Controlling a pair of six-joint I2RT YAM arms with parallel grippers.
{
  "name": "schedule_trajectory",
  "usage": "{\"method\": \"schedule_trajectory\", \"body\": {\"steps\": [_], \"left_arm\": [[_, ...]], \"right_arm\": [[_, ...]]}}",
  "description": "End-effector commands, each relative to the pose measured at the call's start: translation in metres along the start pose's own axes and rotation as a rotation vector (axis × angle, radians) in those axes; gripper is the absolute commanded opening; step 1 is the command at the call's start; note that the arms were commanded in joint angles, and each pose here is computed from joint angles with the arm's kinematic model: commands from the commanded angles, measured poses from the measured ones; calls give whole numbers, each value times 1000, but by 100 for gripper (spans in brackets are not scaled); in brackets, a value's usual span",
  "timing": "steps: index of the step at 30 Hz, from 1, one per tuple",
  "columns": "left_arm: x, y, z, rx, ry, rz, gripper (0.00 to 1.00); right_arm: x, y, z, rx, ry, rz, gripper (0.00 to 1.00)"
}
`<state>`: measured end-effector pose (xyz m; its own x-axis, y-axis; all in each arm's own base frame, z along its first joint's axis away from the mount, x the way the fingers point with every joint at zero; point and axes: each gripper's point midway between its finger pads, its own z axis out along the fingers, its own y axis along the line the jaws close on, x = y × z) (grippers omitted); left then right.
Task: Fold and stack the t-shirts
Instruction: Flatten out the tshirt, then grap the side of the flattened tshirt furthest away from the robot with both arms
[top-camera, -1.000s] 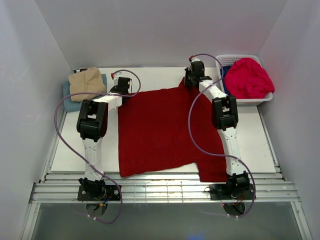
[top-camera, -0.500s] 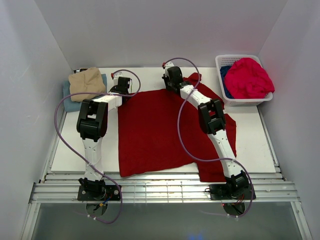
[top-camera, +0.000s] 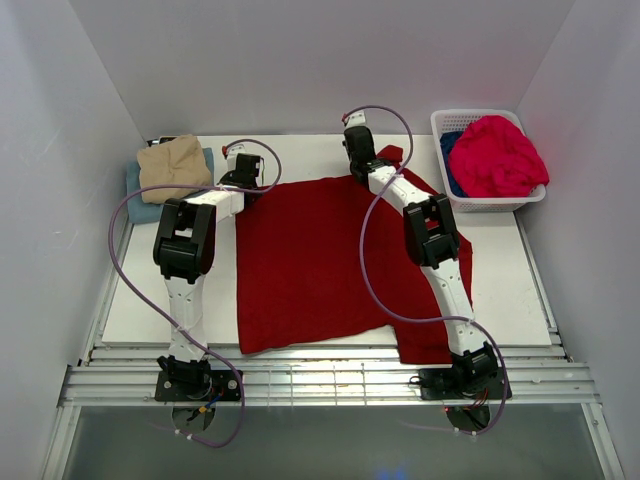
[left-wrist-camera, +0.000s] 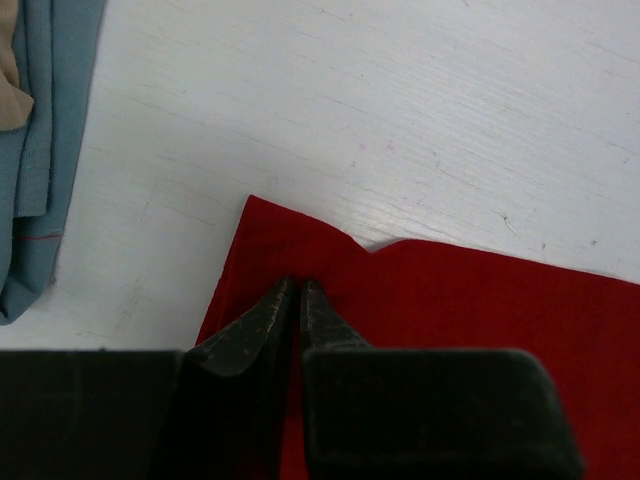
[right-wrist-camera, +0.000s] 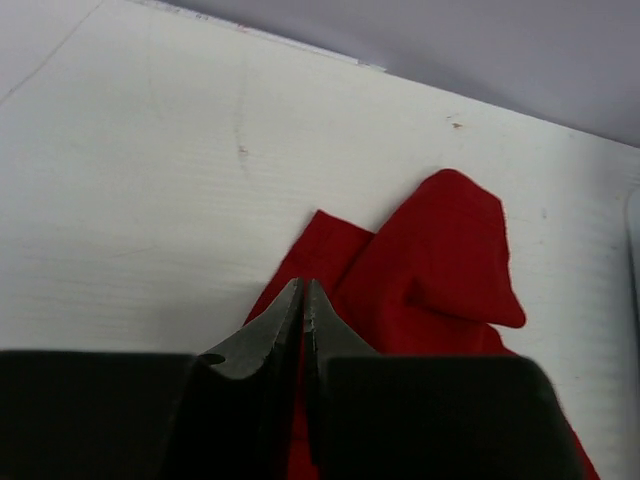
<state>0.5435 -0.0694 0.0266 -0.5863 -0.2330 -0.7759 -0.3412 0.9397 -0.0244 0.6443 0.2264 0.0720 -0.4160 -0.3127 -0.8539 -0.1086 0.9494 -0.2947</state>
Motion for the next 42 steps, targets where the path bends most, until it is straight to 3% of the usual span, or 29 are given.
{"method": "schedule_trajectory", "body": {"steps": [1, 11, 26, 35, 42], "left_arm": [[24, 6, 0, -3, 88, 34, 18], [18, 10, 11, -9, 115, 12, 19], [5, 25, 55, -25, 141, -32, 18], [-30, 24, 98, -20, 115, -39, 18], [-44, 31, 109, -30, 87, -54, 18]], "right_arm": [[-47, -29, -17, 116, -105, 20, 9], [-14, -23, -3, 119, -29, -25, 9], [-3, -25, -9, 115, 6, -55, 9], [-2, -58, -23, 195, 35, -2, 10], [-8, -98, -42, 234, 39, 71, 20]]}}
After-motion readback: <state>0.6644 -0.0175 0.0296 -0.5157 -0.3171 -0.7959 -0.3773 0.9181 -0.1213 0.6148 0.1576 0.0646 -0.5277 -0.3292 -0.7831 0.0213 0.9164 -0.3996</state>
